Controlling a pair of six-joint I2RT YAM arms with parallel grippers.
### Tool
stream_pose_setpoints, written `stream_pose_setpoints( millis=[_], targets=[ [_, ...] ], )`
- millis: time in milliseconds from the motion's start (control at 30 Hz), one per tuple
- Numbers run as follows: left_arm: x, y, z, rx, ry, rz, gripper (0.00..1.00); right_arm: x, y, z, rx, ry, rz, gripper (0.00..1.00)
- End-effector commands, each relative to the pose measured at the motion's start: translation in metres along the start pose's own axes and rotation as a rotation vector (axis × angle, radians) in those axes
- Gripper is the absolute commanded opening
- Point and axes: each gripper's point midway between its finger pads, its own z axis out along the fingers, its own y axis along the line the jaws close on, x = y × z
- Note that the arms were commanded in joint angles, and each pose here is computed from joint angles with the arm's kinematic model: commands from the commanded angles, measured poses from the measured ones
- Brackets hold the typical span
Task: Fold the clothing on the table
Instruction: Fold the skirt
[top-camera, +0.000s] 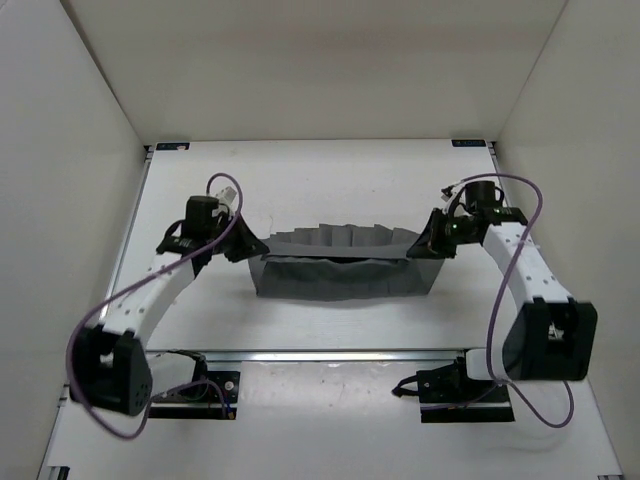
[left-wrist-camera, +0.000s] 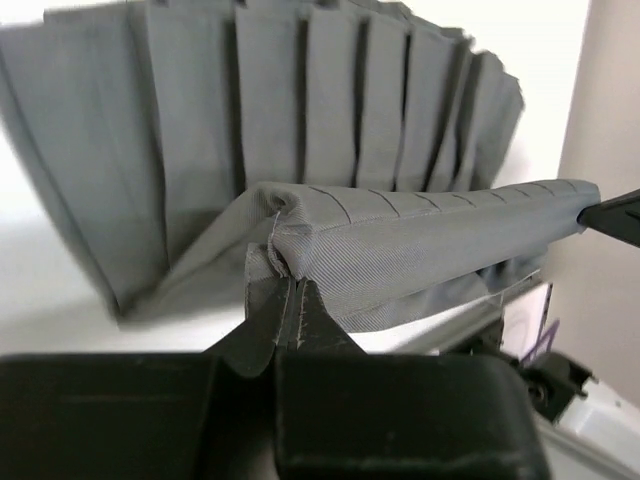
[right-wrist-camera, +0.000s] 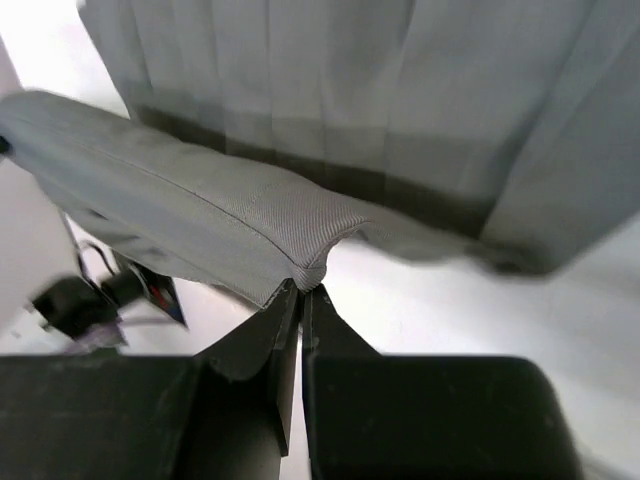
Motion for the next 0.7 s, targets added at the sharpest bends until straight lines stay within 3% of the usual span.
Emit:
stream_pose_setpoints(
  millis=[0,100,133,167,200,300,433,533,667],
  targets=[
    [-0.052,0.009,0.033,-0.021,-0.107,0.023,0.0,-0.069,-0.018,0.022,-0.026,-0.146,0.017,0.0],
    [-0.079,0.016,0.073,-0.027,-0.114,0.004,0.02,-0.115,-0.018,0.046,-0.052,-0.18,0.01,0.0],
    [-0.087,0.018,0.079,-0.019,-0.115,-0.003,0.28,-0.118,-0.028,0.062,-0.046,-0.15,0.036,0.04],
    [-0.095,0.013,0.094,0.032,-0.097,-0.011,0.5,-0.137,-0.019,0.062,-0.068,-0.19,0.006,0.21],
    [-0.101,0.012,0.105,0.054,-0.086,-0.037,0.53,-0.149,-0.02,0.069,-0.065,-0.217,-0.008,0.3],
    [-0.123,0.002,0.104,0.114,-0.133,-0.071,0.58,-0.176,-0.01,0.06,-0.044,-0.333,-0.065,0.57],
    [-0.122,0.015,0.073,0.065,-0.194,-0.064,0.63,-0.168,-0.03,0.033,0.139,-0.386,-0.052,0.62],
    [-0.086,0.034,0.053,-0.002,-0.162,-0.059,0.64,-0.125,-0.06,0.031,0.256,-0.311,0.001,0.65],
    [-0.023,0.051,0.036,-0.074,-0.119,-0.051,0.65,-0.059,-0.077,0.039,0.263,-0.242,0.104,0.65]
  ],
)
